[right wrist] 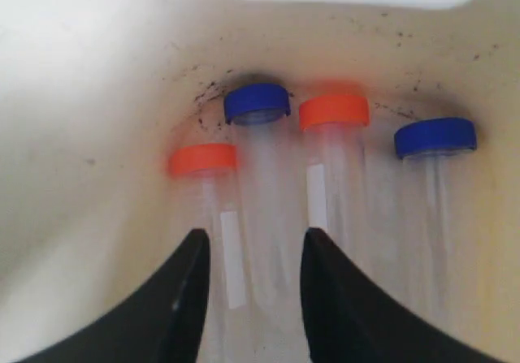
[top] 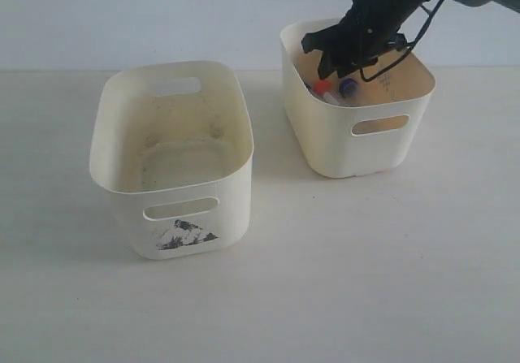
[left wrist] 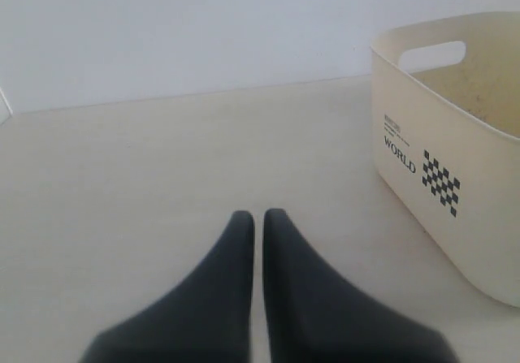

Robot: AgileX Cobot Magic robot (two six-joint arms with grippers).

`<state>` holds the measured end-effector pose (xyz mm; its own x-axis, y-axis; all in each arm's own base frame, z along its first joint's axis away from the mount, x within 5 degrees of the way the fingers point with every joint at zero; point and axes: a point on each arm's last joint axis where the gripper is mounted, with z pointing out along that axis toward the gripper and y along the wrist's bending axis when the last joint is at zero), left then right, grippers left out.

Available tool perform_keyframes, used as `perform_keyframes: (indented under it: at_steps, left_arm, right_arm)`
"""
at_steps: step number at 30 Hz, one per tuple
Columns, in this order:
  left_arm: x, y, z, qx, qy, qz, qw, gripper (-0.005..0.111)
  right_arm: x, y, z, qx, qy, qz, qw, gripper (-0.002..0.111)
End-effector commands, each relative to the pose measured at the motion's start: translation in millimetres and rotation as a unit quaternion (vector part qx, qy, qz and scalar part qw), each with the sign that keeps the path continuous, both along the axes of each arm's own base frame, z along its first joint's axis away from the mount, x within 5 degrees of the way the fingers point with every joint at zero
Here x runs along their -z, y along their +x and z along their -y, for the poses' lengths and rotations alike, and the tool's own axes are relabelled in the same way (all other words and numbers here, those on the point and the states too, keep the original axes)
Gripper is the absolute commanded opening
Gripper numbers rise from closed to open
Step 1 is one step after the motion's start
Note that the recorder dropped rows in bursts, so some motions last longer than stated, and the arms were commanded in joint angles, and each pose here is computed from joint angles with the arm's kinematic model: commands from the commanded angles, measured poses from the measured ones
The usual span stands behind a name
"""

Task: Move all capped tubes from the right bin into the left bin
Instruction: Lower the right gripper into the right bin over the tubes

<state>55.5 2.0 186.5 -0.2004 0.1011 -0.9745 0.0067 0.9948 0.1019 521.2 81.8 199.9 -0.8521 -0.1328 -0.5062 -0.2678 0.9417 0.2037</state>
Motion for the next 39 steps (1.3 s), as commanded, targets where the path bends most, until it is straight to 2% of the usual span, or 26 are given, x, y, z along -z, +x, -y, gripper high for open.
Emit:
perform_keyframes:
  at_steps: [1,4,8,11,16,22,31,35,39]
  left_arm:
    - [-2.8,0.1,0.3,0.000,-0.009,0.011,1.000,0.004]
    - [-2.8,0.1,0.3,0.000,-0.009,0.011,1.000,0.004]
    - [-2.8,0.1,0.3,0.000,-0.009,0.011,1.000,0.004]
    - [-2.8,0.1,0.3,0.000,-0.009,0.011,1.000,0.004]
    - [-2.8,0.1,0.3,0.000,-0.009,0.011,1.000,0.004]
    - [-2.8,0.1,0.3,0.000,-0.009,0.011,1.000,0.004]
    - [-2.8,0.1,0.3,0.000,-0.009,0.011,1.000,0.004]
    - [-2.8,0.1,0.3,0.000,-0.009,0.011,1.000,0.004]
    - [-2.8,0.1,0.3,0.000,-0.009,0.011,1.000,0.004]
  right_arm:
    - [-4.8,5.2,-6.9,-0.002,-0.017,0.046,0.999,0.036]
    - [-7.1,8.3,-9.8,-0.004,-0.021,0.071,0.997,0.039]
    - [-7.0,9.9,-10.2,-0.011,-0.029,0.083,0.996,0.060]
    - [-7.3,10.7,-9.0,-0.012,-0.037,0.089,0.995,0.057]
    - [-3.9,11.9,-8.8,-0.011,-0.039,0.089,0.995,0.041]
    - [20.7,14.5,-8.3,-0.013,-0.048,0.065,0.997,0.039]
    - [41.5,16.7,-4.2,-0.006,-0.074,0.047,0.996,0.039]
    - [48.4,17.6,-1.8,-0.003,-0.088,0.043,0.995,0.060]
    - [57.7,16.9,-1.7,-0.003,-0.090,0.028,0.996,0.059]
